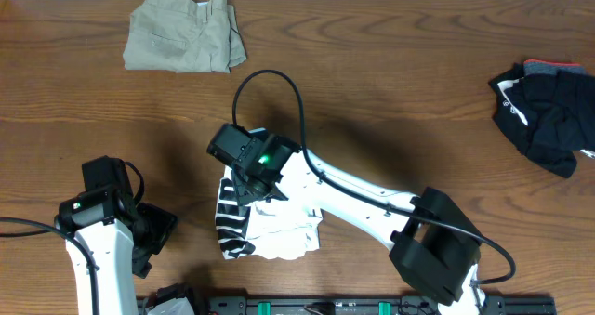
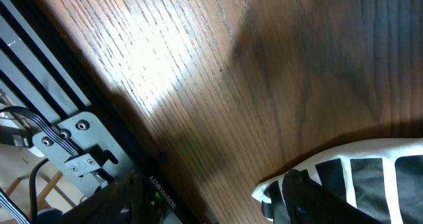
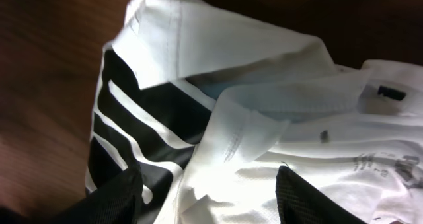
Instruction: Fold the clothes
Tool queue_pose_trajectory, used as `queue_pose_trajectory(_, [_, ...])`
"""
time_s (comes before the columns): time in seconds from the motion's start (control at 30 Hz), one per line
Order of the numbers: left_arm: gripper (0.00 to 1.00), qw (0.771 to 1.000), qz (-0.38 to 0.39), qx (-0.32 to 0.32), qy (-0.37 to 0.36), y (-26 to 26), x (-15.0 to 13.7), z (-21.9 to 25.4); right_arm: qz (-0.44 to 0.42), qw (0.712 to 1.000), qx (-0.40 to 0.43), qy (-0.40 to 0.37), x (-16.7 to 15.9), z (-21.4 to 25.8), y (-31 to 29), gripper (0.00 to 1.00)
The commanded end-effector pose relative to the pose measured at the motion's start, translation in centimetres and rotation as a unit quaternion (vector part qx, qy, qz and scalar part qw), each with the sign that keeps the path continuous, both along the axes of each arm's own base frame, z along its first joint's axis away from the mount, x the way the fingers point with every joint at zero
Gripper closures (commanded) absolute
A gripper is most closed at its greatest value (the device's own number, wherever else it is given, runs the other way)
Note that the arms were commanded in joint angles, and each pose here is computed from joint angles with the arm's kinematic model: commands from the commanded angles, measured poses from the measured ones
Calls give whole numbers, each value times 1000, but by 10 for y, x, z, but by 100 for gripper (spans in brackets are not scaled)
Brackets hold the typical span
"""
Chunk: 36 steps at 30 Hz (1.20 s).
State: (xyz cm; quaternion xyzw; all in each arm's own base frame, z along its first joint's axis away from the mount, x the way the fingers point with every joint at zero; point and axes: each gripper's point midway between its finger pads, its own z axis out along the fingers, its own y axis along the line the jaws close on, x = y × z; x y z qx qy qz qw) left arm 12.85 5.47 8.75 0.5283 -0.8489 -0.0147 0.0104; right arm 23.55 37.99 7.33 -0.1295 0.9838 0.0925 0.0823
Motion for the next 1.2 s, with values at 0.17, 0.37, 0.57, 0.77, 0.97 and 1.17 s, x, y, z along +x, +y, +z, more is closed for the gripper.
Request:
queue_pose_trajectory(0.17, [29,1000,-5,6,-10,3,3,6,20,1000,-23,-3,-10,-8,4,41])
queue_pose_trajectory(0.37, [29,1000,-5,5,-8,3,3,6,11,999,-40,9,-13,-20,-1,48])
queue_pose_trajectory(0.57, [29,1000,-5,5,-8,3,3,6,8,999,-42,12,-12,-25,0,53])
queue_pose_trajectory(0.77, [24,1000,-5,5,-8,3,3,6,8,999,-39,10,-11,-25,1,60])
queue_pose_trajectory(0.97, [24,1000,-5,5,-8,3,2,6,6,999,-44,6,-10,-25,-1,77])
queue_pose_trajectory(1.17, [23,1000,-5,5,-8,3,3,6,-1,999,-54,-2,-7,-25,-6,90])
